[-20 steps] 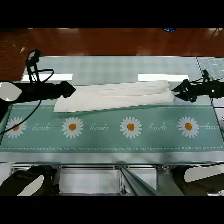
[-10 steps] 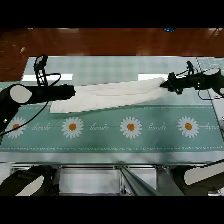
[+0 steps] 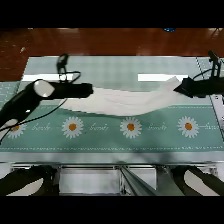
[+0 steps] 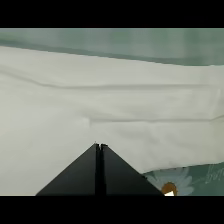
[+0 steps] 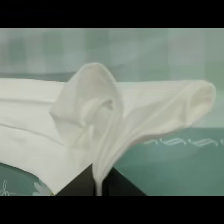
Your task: Fold the shirts.
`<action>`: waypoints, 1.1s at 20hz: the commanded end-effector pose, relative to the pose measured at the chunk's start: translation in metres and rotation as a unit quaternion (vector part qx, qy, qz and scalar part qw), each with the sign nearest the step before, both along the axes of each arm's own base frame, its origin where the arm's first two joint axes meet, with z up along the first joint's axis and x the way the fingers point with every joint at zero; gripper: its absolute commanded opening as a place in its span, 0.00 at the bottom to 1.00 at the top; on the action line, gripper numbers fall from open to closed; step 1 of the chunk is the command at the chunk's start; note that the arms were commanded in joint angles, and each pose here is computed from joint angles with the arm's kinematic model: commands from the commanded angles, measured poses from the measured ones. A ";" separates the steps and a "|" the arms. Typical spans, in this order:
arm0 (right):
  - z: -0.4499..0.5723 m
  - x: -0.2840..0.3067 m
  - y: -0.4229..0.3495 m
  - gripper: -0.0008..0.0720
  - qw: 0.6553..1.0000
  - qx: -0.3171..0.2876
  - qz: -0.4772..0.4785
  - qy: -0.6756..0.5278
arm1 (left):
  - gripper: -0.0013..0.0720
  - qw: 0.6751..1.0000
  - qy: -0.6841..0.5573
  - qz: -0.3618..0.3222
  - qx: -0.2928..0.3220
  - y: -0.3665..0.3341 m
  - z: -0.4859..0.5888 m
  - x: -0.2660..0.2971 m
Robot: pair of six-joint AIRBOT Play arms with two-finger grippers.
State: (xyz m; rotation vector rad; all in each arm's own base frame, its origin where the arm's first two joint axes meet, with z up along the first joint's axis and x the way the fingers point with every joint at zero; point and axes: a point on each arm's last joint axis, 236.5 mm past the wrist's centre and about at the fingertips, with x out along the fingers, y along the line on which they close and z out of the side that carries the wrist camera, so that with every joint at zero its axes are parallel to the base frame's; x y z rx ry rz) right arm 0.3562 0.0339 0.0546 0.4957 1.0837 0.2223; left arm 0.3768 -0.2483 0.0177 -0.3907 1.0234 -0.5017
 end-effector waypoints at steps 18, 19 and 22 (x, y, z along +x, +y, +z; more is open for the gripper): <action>0.073 -0.080 0.054 0.04 0.991 0.067 0.011 -0.111 | 0.05 0.937 0.223 -0.262 -0.060 -0.248 -0.060 -0.089; 0.079 -0.079 0.056 0.04 0.990 0.071 0.014 -0.118 | 0.05 0.945 0.211 -0.240 -0.071 -0.232 -0.046 -0.063; 0.096 -0.075 0.063 0.04 0.988 0.076 0.026 -0.134 | 0.05 0.968 0.158 -0.174 -0.092 -0.165 0.010 0.012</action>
